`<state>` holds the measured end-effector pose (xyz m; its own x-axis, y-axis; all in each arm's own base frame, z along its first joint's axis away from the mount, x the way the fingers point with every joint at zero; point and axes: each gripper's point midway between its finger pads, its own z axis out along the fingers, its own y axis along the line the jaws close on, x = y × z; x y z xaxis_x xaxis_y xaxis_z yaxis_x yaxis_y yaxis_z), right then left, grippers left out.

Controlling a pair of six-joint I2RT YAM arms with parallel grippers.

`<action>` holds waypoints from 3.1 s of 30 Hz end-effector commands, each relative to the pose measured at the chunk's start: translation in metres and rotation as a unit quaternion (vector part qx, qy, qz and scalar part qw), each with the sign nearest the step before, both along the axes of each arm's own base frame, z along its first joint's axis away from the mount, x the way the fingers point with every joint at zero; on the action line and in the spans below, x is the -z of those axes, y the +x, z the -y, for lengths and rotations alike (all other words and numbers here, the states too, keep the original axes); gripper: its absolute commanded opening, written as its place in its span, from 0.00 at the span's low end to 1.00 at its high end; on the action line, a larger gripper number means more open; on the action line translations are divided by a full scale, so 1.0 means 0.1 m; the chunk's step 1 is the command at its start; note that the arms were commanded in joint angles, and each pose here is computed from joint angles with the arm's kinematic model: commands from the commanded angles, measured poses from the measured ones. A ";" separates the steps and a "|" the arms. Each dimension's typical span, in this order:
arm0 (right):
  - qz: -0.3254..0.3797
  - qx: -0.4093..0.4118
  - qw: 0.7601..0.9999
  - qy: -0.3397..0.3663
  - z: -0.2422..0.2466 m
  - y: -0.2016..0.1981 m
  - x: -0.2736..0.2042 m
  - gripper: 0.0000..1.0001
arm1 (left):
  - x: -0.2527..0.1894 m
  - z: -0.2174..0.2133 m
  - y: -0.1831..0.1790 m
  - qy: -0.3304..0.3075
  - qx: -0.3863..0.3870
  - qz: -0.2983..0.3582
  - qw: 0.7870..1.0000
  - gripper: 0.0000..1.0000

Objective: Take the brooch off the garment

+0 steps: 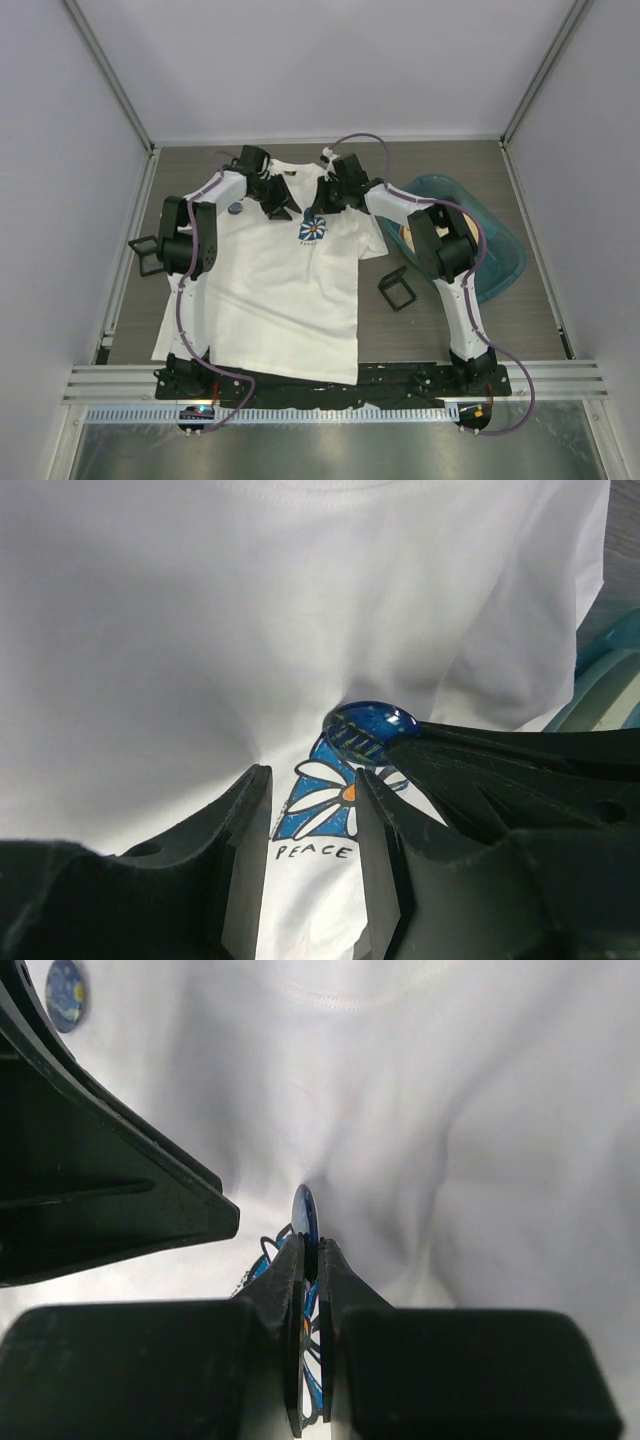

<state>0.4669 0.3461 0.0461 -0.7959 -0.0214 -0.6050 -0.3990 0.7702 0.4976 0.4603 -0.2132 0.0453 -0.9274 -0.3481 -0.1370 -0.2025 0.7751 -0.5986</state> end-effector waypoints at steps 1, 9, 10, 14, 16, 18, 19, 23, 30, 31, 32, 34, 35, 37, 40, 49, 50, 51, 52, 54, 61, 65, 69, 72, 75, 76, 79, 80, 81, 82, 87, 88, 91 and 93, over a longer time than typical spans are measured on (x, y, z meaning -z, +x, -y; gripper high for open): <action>0.081 0.021 0.993 -0.087 0.19 0.16 -0.35 0.03 | -0.42 0.12 0.05 -0.056 -0.002 0.036 0.998 0.43; 0.177 0.057 0.948 -0.260 0.16 0.05 -0.43 0.03 | -0.52 -0.09 0.13 -0.088 -0.054 0.044 0.994 0.43; 0.185 0.058 0.942 -0.275 0.14 0.04 -0.43 0.03 | -0.53 -0.12 0.13 -0.092 -0.059 0.045 0.993 0.43; 0.218 0.062 0.918 -0.327 -0.01 -0.12 -0.43 0.03 | -0.56 -0.27 0.17 -0.102 -0.081 0.047 0.990 0.43; 0.228 0.056 0.909 -0.343 -0.07 -0.17 -0.40 0.04 | -0.59 -0.36 0.19 -0.101 -0.091 0.050 0.990 0.44; 0.233 0.048 0.900 -0.365 -0.15 -0.25 -0.29 0.04 | -0.60 -0.46 0.22 -0.101 -0.102 0.051 0.988 0.43; 0.237 0.045 0.898 -0.369 -0.20 -0.28 -0.28 0.06 | -0.62 -0.48 0.22 -0.102 -0.106 0.052 0.988 0.44; 0.244 0.031 0.895 -0.372 -0.36 -0.37 -0.22 0.11 | -0.65 -0.60 0.25 -0.107 -0.118 0.057 0.986 0.44; 0.241 0.021 0.905 -0.350 -0.52 -0.41 -0.26 0.27 | -0.66 -0.59 0.26 -0.117 -0.113 0.056 0.985 0.47; 0.241 0.018 0.906 -0.348 -0.54 -0.41 -0.26 0.31 | -0.65 -0.59 0.26 -0.119 -0.110 0.056 0.985 0.51; 0.241 0.018 0.906 -0.347 -0.54 -0.41 -0.27 0.32 | -0.65 -0.57 0.25 -0.122 -0.107 0.055 0.985 0.53; 0.237 0.020 0.910 -0.338 -0.56 -0.41 -0.28 0.34 | -0.64 -0.54 0.25 -0.126 -0.102 0.053 0.985 0.55; 0.233 0.017 0.914 -0.331 -0.57 -0.41 -0.29 0.36 | -0.63 -0.50 0.23 -0.127 -0.097 0.051 0.986 0.55; 0.224 0.021 0.924 -0.311 -0.58 -0.43 -0.34 0.38 | -0.62 -0.44 0.22 -0.129 -0.088 0.050 0.987 0.55; 0.205 0.018 0.941 -0.270 -0.57 -0.47 -0.46 0.40 | -0.58 -0.29 0.17 -0.130 -0.063 0.040 0.989 0.55; 0.149 0.010 0.981 -0.123 -0.38 -0.51 -0.84 0.44 | -0.46 0.11 0.00 -0.071 0.011 0.040 0.997 0.66; 0.144 0.017 0.984 -0.104 -0.36 -0.49 -0.89 0.45 | -0.43 0.11 0.00 -0.064 0.016 0.040 0.997 0.67; 0.138 0.021 0.986 -0.095 -0.30 -0.50 -0.92 0.46 | -0.44 0.12 0.01 -0.061 0.018 0.043 0.997 0.66; 0.129 0.023 0.988 -0.081 -0.22 -0.45 -0.94 0.47 | -0.38 0.13 0.00 -0.057 0.021 0.038 0.997 0.66; 0.115 0.028 0.991 -0.060 -0.17 -0.42 -0.96 0.49 | -0.37 0.15 0.02 -0.054 0.027 0.040 0.997 0.64; 0.084 0.050 0.995 -0.029 -0.07 -0.20 -0.91 0.46 | -0.17 0.15 0.03 -0.033 0.037 0.024 0.998 0.47; 0.060 0.050 0.997 -0.014 -0.11 -0.13 -0.82 0.36 | -0.09 0.12 0.02 -0.019 0.036 0.019 0.999 0.42; 0.041 0.042 0.998 -0.010 -0.17 -0.13 -0.68 0.31 | -0.08 0.11 0.01 -0.016 0.037 0.017 0.999 0.42; 0.036 0.040 0.998 -0.012 -0.18 -0.14 -0.61 0.30 | -0.13 0.09 0.01 -0.009 0.039 0.024 0.999 0.56; 0.032 0.039 0.999 -0.013 -0.19 -0.14 -0.56 0.29 | -0.21 0.04 0.03 0.004 0.037 0.037 0.999 0.58; 0.029 0.039 0.999 -0.012 -0.19 -0.14 -0.54 0.29 | -0.23 0.04 0.03 0.008 0.036 0.041 0.999 0.58; 0.030 0.040 0.999 -0.012 -0.20 -0.13 -0.53 0.28 | -0.17 0.04 0.02 0.008 0.037 0.034 0.999 0.57; 0.029 0.042 0.999 -0.013 -0.18 -0.13 -0.52 0.28 | -0.17 0.07 0.02 -0.002 0.038 0.029 0.999 0.54; 0.028 0.042 0.999 -0.014 -0.19 -0.14 -0.51 0.27 | -0.16 0.08 0.01 -0.006 0.039 0.025 0.999 0.51; 0.028 0.045 0.998 -0.015 -0.17 -0.13 -0.50 0.27 | -0.14 0.09 0.01 -0.009 0.038 0.021 0.999 0.49; 0.025 0.045 0.999 -0.014 -0.17 -0.13 -0.47 0.24 | -0.15 0.07 0.03 -0.010 0.031 0.027 0.999 0.47; 0.023 0.044 0.999 -0.016 -0.17 -0.14 -0.44 0.24 | -0.15 0.07 0.03 -0.011 0.031 0.028 0.999 0.48; 0.021 0.042 0.999 -0.014 -0.18 -0.14 -0.44 0.22 | -0.15 0.05 0.04 -0.018 0.027 0.028 0.999 0.56; 0.021 0.042 0.999 -0.014 -0.17 -0.14 -0.43 0.22 | -0.14 0.05 0.05 -0.024 0.025 0.027 0.999 0.56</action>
